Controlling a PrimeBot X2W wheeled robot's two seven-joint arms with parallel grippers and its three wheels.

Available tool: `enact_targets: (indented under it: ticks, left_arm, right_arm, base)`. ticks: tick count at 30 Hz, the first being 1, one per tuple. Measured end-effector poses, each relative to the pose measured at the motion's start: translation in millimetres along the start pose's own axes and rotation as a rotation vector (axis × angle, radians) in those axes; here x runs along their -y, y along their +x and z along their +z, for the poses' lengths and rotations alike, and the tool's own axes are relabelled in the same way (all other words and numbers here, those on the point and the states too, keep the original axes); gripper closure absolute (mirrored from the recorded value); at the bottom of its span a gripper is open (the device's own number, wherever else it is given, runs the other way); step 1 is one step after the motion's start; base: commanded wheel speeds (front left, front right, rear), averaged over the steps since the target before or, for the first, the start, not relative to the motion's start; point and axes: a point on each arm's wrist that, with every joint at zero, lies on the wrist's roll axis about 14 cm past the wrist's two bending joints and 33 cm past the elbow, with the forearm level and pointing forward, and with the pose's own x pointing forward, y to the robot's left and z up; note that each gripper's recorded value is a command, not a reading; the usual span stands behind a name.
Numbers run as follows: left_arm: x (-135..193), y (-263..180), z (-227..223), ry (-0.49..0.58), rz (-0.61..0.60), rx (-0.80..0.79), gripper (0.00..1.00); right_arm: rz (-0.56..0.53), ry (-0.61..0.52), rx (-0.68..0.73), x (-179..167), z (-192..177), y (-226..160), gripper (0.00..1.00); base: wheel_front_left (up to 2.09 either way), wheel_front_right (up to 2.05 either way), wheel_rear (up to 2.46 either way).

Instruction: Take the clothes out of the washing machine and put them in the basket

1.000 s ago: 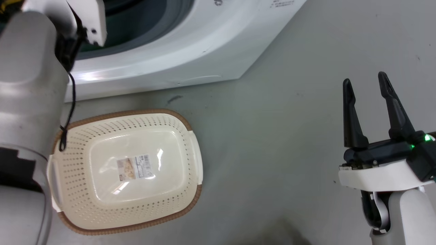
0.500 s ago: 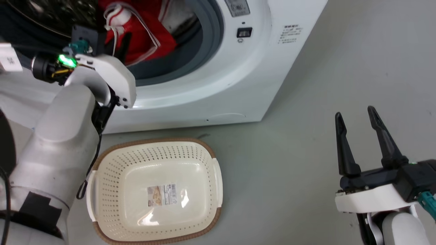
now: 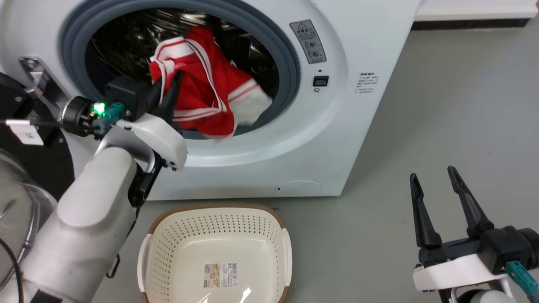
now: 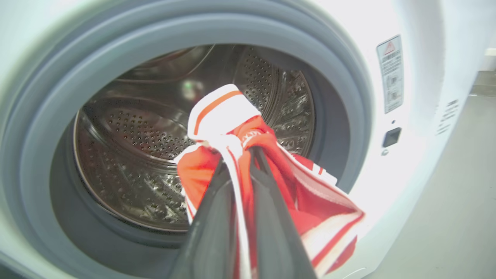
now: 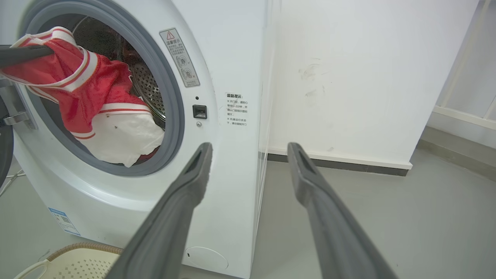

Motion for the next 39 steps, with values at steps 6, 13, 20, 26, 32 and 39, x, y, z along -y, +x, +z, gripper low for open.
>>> enact_targets:
  ticks: [6, 13, 20, 26, 32, 39]
  left_arm:
    - [3.9, -27.9, 43.7, 0.033, 0.008, 0.101, 1.0]
    - [9.4, -58.6, 87.7, 0.082, 0.013, 0.186, 1.0]
    - [21.5, -82.9, 115.8, 0.114, 0.0, 0.24, 1.0]
    - [28.5, -94.4, 117.6, 0.112, -0.012, 0.235, 1.0]
    - [36.2, -97.3, 83.5, 0.07, -0.029, 0.144, 1.0]
    - [56.7, -95.8, 21.4, -0.053, -0.062, -0.002, 1.0]
  right_arm:
    - [0.018, 0.003, 0.014, -7.4, 7.3, -10.2, 0.0]
    - [0.027, 0.005, 0.03, -11.5, 14.2, -18.0, 0.0]
    - [0.031, 0.008, 0.035, -13.5, 16.5, -22.3, 0.0]
    - [0.031, 0.016, 0.029, -14.0, 14.5, -22.4, 0.0]
    - [0.025, 0.019, 0.013, -11.6, 8.3, -18.8, 0.0]
    - [0.013, 0.017, -0.007, -6.1, -0.8, -7.6, 0.0]
  base:
    - [0.0, 0.0, 0.0]
    - [0.0, 0.0, 0.0]
    - [0.0, 0.0, 0.0]
    - [0.0, 0.0, 0.0]
    - [0.0, 0.0, 0.0]
    - [0.0, 0.0, 0.0]
